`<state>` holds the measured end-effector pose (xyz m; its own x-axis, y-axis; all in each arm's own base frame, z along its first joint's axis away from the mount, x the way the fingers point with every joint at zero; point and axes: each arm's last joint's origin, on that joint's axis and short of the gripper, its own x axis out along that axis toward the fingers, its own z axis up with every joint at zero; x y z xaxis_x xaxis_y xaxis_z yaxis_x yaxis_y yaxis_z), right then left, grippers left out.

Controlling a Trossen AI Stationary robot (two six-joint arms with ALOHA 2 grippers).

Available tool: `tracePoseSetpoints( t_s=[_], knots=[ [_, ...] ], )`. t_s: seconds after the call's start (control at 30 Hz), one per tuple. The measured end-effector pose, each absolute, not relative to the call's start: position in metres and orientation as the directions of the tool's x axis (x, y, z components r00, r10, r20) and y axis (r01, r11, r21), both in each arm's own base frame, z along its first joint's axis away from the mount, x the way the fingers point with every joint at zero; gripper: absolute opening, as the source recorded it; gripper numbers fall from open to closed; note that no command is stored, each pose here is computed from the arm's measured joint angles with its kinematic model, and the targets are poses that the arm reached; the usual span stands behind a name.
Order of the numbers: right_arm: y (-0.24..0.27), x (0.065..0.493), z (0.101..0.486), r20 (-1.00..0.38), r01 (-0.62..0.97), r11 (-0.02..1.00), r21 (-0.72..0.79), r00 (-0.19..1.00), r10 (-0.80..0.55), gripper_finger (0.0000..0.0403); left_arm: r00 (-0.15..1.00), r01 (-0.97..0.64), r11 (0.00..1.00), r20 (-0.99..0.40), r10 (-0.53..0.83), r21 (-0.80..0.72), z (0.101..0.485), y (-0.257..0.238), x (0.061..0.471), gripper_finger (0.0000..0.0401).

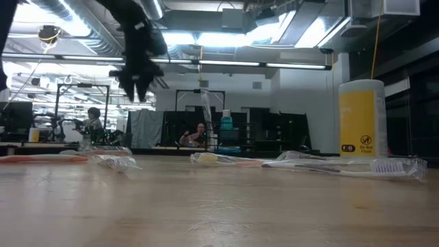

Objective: Pick & Place toothbrushing station
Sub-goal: Put the orange toothbrush into the black wire organizer bin

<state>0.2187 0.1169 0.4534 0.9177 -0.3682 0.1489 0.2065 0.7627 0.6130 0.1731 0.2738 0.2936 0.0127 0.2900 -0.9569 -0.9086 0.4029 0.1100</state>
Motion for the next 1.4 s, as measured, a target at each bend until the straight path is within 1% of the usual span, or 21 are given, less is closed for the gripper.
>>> tracePoseSetpoints(
  t_s=[0.13, 0.23, 0.37, 0.7, 0.83, 1.0, 1.1, 1.17, 1.27, 1.4],
  knots=[
    [0.117, 0.219, 0.453, 0.149, 0.209, 0.767, 0.607, 0.918, -0.368, 0.0242, -0.062, -0.897, 0.424, -0.984, 0.168, 0.129, 0.253, 0.279, 0.179, 0.0189],
    [0.117, 0.219, 0.453, 0.149, 0.209, 0.766, 0.607, 0.918, -0.368, 0.0242, -0.108, -0.886, 0.441, -0.989, 0.105, 0.144, 0.228, 0.279, 0.183, 0.0190],
    [0.118, 0.218, 0.453, 0.149, 0.203, 0.763, 0.614, 0.919, -0.364, 0.0242, -0.212, -0.864, 0.449, -0.973, 0.090, 0.230, 0.205, 0.277, 0.182, 0.0191],
    [0.123, 0.214, 0.453, 0.139, 0.220, 0.753, 0.620, 0.914, -0.381, 0.0242, -0.190, -0.886, 0.423, -0.981, 0.042, 0.189, 0.174, 0.271, 0.171, 0.0190],
    [0.125, 0.213, 0.453, 0.137, 0.219, 0.750, 0.625, 0.914, -0.381, 0.0242, -0.178, -0.892, 0.413, -0.983, 0.052, 0.184, 0.167, 0.271, 0.168, 0.0187],
    [0.125, 0.212, 0.454, 0.144, 0.210, 0.741, 0.637, 0.912, -0.383, 0.0242, -0.140, -0.918, 0.372, -0.990, 0.032, 0.141, 0.160, 0.272, 0.162, 0.0176],
    [0.126, 0.211, 0.455, 0.149, 0.201, 0.739, 0.643, 0.913, -0.379, 0.0242, -0.139, -0.924, 0.356, -0.990, 0.030, 0.141, 0.158, 0.274, 0.157, 0.0158],
    [0.126, 0.211, 0.455, 0.150, 0.200, 0.738, 0.644, 0.913, -0.379, 0.0242, -0.139, -0.928, 0.345, -0.990, 0.021, 0.138, 0.156, 0.275, 0.153, 0.0137],
    [0.127, 0.211, 0.455, 0.149, 0.200, 0.741, 0.642, 0.914, -0.376, 0.0242, -0.140, -0.935, 0.328, -0.990, -0.002, 0.131, 0.152, 0.274, 0.146, 0.0094],
    [0.128, 0.211, 0.454, 0.149, 0.201, 0.747, 0.634, 0.916, -0.373, 0.0242, -0.090, -0.949, 0.310, -0.992, -0.082, 0.061, 0.143, 0.268, 0.138, 0.0025]
  ],
)
